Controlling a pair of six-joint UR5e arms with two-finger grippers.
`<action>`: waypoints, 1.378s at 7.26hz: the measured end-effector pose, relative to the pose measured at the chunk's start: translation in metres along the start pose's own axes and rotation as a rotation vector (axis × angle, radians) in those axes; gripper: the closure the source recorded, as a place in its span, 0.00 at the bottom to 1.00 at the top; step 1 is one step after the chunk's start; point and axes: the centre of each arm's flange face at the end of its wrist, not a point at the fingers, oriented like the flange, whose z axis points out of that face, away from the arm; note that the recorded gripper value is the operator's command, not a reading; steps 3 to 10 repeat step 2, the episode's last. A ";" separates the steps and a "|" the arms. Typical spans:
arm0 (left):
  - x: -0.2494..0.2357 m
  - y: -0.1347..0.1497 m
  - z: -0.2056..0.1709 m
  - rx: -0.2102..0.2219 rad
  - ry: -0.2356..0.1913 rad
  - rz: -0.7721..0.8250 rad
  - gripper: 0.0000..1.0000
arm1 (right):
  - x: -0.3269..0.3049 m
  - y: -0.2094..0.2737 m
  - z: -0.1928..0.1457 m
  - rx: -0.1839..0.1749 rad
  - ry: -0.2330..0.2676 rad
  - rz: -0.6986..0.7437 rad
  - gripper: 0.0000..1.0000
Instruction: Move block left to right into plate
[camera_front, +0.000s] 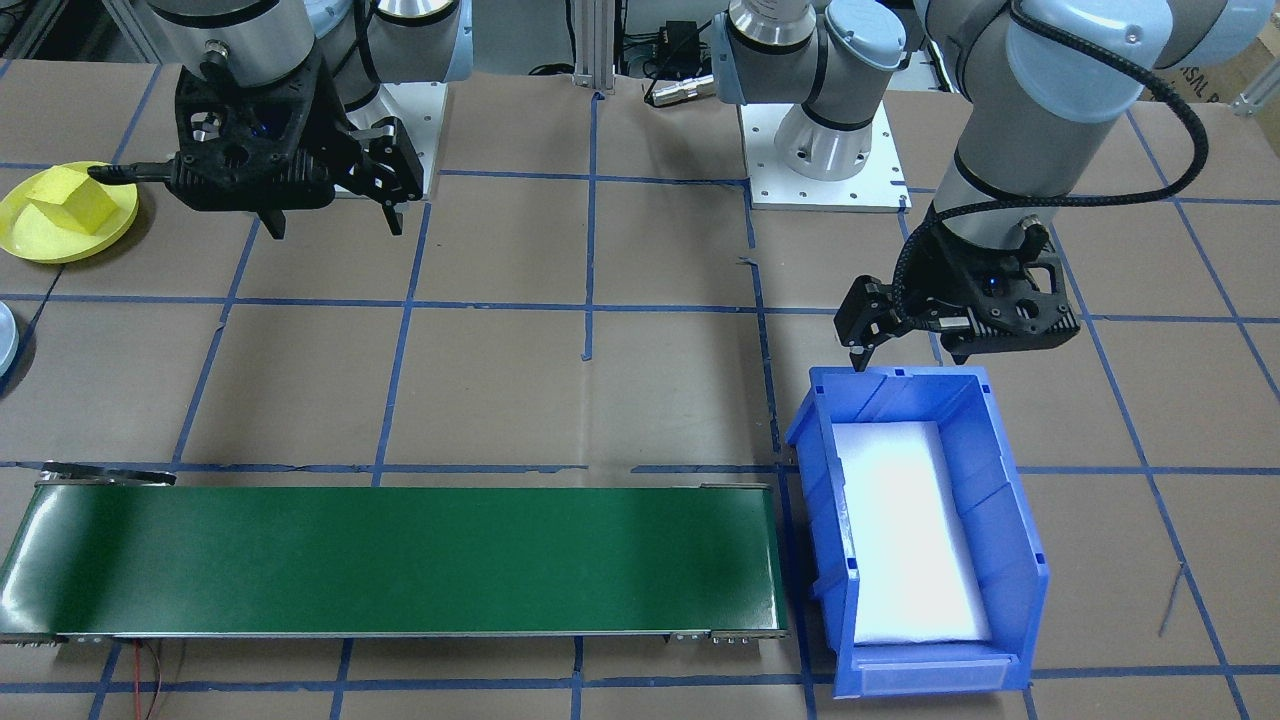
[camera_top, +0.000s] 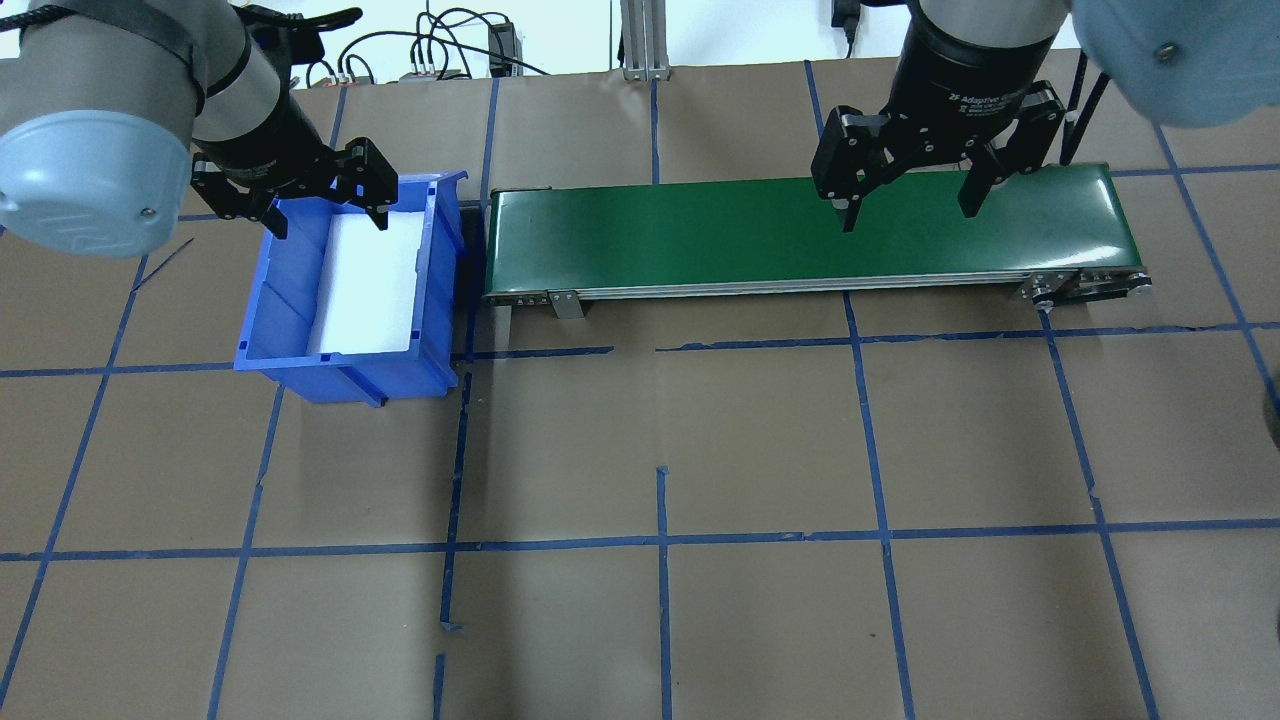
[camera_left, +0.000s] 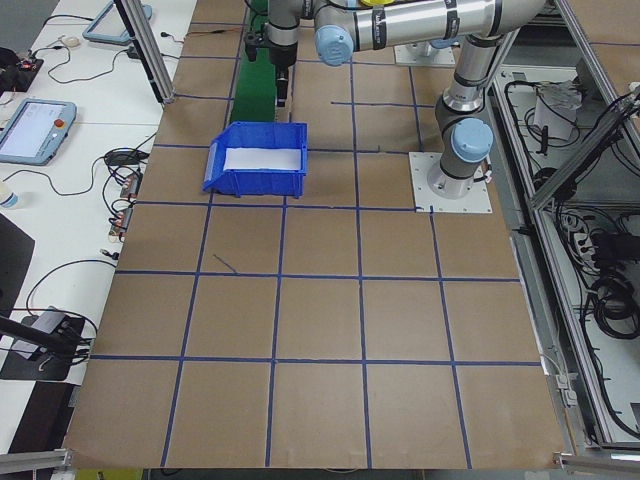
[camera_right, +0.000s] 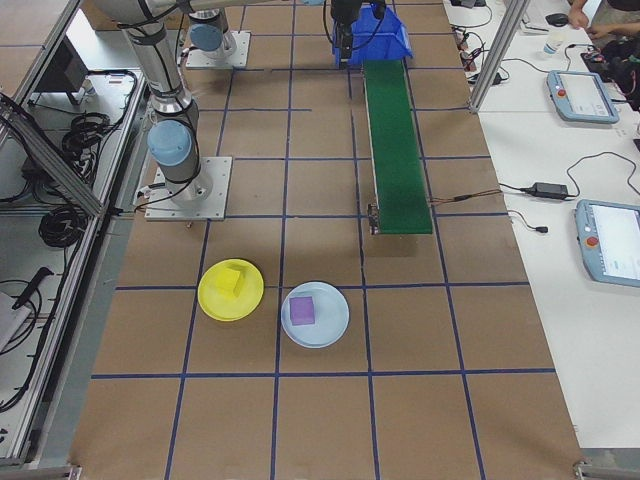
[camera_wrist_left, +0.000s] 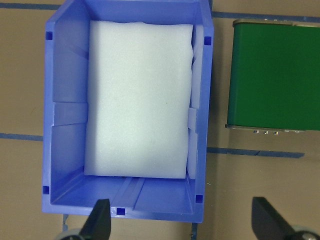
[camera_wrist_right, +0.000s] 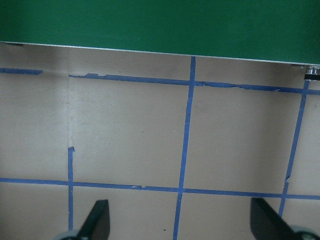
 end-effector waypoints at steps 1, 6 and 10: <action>0.000 0.000 0.000 0.000 0.001 0.000 0.00 | 0.004 -0.001 0.002 -0.005 -0.004 0.010 0.00; 0.000 0.000 0.000 0.000 0.001 0.000 0.00 | 0.008 -0.003 0.004 -0.011 -0.015 0.019 0.00; 0.000 0.000 0.000 0.000 0.001 0.000 0.00 | 0.008 -0.003 0.004 -0.011 -0.015 0.019 0.00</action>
